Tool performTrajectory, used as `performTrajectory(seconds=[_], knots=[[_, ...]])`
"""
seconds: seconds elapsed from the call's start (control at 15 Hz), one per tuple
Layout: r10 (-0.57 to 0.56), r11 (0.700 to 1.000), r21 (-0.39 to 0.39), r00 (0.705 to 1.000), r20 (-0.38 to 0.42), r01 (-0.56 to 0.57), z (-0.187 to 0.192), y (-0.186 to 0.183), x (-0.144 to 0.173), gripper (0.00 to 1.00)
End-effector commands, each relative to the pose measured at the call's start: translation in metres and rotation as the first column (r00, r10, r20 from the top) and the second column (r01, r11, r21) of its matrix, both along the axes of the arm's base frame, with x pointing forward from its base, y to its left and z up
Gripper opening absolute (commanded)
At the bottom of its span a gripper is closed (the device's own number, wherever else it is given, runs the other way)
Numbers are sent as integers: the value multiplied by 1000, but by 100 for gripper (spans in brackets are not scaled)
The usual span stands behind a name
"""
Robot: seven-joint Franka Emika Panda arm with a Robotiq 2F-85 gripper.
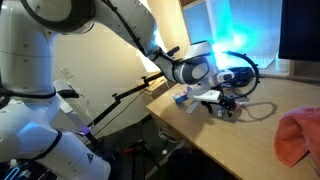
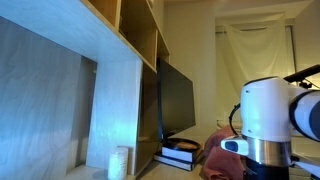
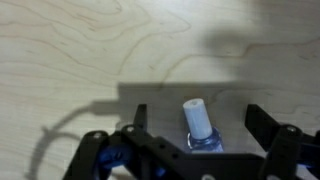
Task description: Pick up the blue nail polish and place it upright
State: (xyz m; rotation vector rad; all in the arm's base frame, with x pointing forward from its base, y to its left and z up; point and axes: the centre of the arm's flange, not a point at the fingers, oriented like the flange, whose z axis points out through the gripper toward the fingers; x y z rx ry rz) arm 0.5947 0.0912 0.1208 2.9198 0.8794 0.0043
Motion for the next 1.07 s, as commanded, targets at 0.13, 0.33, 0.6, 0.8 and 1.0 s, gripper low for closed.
performTrajectory(seconds=[0.13, 0.33, 0.6, 0.8, 1.0], knots=[[-14, 1000, -16, 1000, 6, 14, -3, 1, 5, 68], [-5, 1000, -21, 1000, 13, 5, -1, 4, 5, 46], [-9, 999, -31, 1000, 30, 10, 10, 0, 6, 16], [0, 998, -68, 998, 66, 5, 31, 3, 0, 3], [26, 984, -178, 990, 140, -1, 59, 4, -9, 5]])
